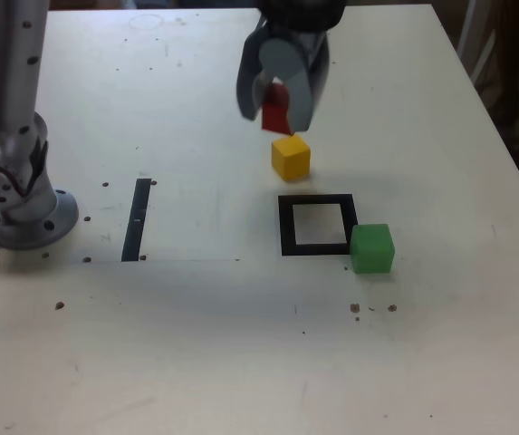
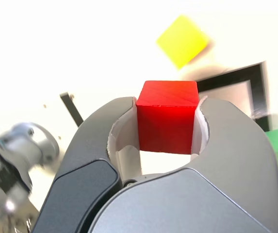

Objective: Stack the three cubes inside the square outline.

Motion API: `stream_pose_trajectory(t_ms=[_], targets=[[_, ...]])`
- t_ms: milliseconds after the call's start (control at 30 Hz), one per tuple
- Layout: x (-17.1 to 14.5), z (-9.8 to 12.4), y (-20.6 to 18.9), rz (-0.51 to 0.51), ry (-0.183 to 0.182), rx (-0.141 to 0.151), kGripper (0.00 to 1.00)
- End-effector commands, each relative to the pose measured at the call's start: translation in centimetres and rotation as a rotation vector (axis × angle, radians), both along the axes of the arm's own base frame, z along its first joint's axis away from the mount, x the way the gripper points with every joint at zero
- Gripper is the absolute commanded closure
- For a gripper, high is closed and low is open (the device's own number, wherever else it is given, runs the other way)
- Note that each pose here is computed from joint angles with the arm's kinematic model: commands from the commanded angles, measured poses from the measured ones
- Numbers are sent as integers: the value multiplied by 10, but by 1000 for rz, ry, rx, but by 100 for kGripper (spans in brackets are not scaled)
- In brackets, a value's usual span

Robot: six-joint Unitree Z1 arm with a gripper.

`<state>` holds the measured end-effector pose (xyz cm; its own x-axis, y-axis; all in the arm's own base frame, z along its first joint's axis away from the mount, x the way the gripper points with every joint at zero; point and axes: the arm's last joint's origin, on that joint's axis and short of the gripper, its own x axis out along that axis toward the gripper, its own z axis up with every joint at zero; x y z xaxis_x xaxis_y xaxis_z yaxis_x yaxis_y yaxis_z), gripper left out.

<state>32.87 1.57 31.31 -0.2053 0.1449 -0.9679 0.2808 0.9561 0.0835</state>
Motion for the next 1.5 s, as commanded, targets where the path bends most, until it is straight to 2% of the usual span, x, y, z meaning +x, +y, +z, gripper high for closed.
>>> stream_pose_trajectory(t_ms=[0, 200, 500, 633, 1133, 1467], targets=[[-6, 1, -10, 15, -27, -16, 70], [-14, 2, -33, 45, -66, -45, 70], [-6, -9, -48, 82, -112, -98, 70], [0, -18, -51, 109, -111, -99, 70], [39, -69, -55, 150, -53, -83, 70], [48, -76, -45, 159, -67, -87, 69]])
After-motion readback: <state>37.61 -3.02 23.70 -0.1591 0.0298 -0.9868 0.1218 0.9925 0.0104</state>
